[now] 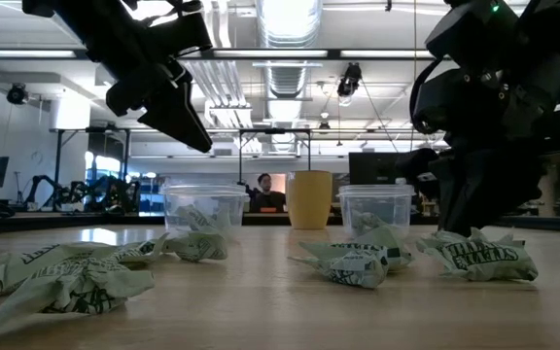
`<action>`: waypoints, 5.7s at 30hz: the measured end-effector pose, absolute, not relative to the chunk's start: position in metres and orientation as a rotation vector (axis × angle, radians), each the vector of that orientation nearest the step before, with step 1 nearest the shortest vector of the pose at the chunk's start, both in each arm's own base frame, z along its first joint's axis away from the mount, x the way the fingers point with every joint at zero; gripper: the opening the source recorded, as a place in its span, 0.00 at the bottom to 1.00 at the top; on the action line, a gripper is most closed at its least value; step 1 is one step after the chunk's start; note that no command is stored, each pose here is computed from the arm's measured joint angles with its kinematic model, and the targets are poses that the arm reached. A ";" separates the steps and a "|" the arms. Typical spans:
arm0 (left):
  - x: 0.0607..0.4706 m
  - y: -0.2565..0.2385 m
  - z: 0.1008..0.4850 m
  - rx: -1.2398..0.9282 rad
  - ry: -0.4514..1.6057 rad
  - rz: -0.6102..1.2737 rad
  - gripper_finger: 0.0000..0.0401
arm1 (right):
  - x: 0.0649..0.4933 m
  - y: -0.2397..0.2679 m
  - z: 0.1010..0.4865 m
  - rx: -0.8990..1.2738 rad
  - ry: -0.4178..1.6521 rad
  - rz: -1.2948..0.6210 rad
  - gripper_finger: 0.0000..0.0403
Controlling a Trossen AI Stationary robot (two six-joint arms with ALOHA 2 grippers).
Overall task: Pick and place items into bin
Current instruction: Put the green sweetener bag into the right transparent food container, then put the green sweetener bag into the left transparent food container
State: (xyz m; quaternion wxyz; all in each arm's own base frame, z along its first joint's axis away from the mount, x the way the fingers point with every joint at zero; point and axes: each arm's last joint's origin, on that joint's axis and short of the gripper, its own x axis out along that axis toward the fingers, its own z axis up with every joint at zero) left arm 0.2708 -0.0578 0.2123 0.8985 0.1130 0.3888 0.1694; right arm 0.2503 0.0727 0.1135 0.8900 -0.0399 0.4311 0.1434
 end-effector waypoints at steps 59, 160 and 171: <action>0.272 -0.058 0.214 0.224 0.782 0.349 0.25 | 0.240 0.039 0.165 -0.466 0.706 -0.381 0.23; 0.197 -0.167 0.158 -0.341 1.272 0.183 0.00 | 0.227 0.037 0.189 -0.419 0.641 -0.379 0.17; 0.227 -0.135 0.190 0.009 0.988 0.238 0.00 | 0.227 0.037 0.189 -0.422 0.641 -0.378 0.17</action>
